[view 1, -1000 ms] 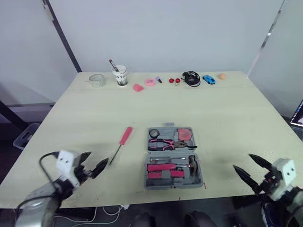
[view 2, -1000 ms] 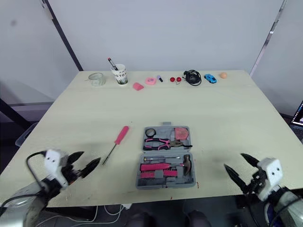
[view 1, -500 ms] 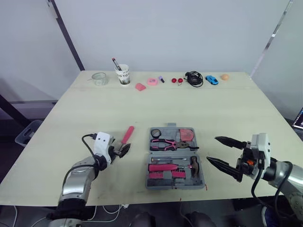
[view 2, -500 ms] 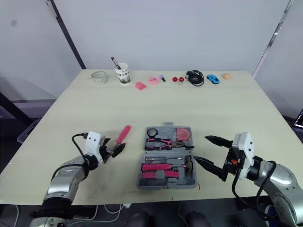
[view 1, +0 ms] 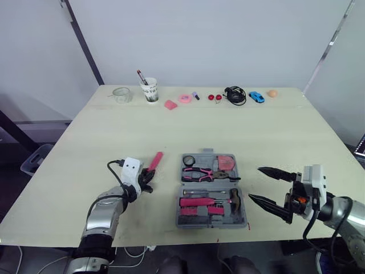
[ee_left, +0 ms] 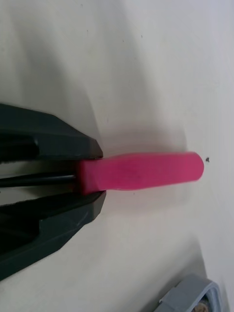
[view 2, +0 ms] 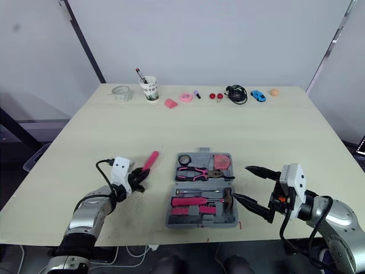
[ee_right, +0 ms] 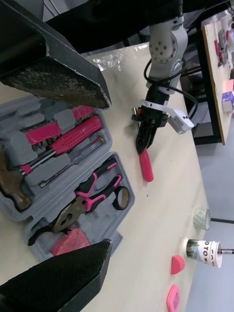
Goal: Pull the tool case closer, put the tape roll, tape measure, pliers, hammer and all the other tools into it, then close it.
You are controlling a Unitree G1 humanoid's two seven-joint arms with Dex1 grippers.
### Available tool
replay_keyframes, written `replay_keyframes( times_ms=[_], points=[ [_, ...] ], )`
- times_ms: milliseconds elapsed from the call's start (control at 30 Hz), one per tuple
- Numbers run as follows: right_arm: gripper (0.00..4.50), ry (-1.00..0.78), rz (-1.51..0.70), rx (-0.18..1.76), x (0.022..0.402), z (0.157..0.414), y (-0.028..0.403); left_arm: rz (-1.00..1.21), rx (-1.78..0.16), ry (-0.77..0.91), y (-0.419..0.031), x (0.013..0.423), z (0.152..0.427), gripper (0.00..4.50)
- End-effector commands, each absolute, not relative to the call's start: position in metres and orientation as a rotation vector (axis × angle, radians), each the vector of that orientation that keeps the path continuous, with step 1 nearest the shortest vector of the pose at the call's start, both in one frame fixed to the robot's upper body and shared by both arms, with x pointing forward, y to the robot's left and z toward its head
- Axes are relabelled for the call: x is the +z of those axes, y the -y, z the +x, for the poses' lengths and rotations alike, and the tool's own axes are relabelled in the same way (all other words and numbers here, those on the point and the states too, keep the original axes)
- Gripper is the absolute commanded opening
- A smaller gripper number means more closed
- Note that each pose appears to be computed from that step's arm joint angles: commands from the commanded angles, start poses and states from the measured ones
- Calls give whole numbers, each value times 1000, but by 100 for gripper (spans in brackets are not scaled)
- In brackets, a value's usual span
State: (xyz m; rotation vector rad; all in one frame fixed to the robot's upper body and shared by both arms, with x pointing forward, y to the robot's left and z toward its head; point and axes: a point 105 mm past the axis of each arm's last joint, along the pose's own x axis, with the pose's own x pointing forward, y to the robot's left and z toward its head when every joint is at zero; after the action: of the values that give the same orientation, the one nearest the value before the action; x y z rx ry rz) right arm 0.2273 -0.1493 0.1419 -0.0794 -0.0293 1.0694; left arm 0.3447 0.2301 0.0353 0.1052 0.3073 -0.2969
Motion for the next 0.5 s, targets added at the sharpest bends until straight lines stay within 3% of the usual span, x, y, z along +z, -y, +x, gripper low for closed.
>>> replay_keyframes(
  times_ms=[33, 267, 500],
  points=[
    [450, 61, -101, 1082, 146, 225, 150, 107, -286, -278, -230, 43, 343, 39],
    [450, 66, -105, 1108, 145, 224, 149, 103, -259, -268, -229, 48, 323, 39],
    [450, 66, -157, 1174, 141, 219, 152, 60, -188, -267, -224, 59, 281, 39]
  ],
)
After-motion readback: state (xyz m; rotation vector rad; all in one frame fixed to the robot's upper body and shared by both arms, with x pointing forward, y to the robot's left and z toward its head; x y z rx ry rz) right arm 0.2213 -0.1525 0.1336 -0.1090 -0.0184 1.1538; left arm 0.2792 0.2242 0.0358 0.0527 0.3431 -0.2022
